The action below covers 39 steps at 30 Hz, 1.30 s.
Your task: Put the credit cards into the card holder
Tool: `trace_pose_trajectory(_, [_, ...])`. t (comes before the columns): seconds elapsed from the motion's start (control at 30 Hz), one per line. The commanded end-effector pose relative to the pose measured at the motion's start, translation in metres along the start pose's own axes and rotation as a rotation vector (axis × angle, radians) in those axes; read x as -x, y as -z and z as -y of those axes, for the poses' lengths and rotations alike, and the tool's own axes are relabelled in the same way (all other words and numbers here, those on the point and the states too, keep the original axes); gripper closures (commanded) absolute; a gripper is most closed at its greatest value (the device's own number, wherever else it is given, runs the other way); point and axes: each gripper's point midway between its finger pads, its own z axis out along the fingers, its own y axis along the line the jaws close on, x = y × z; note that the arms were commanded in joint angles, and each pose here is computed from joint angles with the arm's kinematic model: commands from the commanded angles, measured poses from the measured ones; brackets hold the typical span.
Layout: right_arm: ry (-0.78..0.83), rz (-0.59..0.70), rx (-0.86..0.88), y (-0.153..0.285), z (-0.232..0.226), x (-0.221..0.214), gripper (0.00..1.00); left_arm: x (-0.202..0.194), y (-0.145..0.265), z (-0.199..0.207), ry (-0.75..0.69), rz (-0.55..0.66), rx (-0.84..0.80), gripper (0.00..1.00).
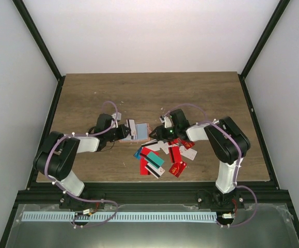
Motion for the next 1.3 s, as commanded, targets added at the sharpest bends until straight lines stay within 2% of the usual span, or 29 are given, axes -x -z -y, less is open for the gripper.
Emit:
trace_pose_trajectory(0.0, [0.01,-0.008,-0.006,-0.006,0.0,0.001,0.63,0.002,-0.007,0.003,0.012,-0.003,-0.037,0.96])
trace_pose_trajectory(0.23, [0.005,-0.023,0.002,-0.01,0.002,-0.003,0.67,-0.001,-0.01,0.009,0.053,-0.009,-0.094,0.96])
trace_pose_trajectory(0.43, [0.001,-0.033,0.008,-0.013,0.001,-0.005,0.82,-0.003,-0.01,0.013,0.067,-0.021,-0.13,0.96])
trace_pose_trajectory(0.9, [-0.002,-0.048,0.02,-0.015,-0.002,-0.009,0.83,-0.01,-0.01,0.004,0.13,-0.038,-0.111,0.96])
trace_pose_trajectory(1.27, [-0.017,-0.06,0.029,-0.017,-0.002,-0.011,0.84,-0.029,-0.016,0.0,0.229,-0.12,-0.124,0.96])
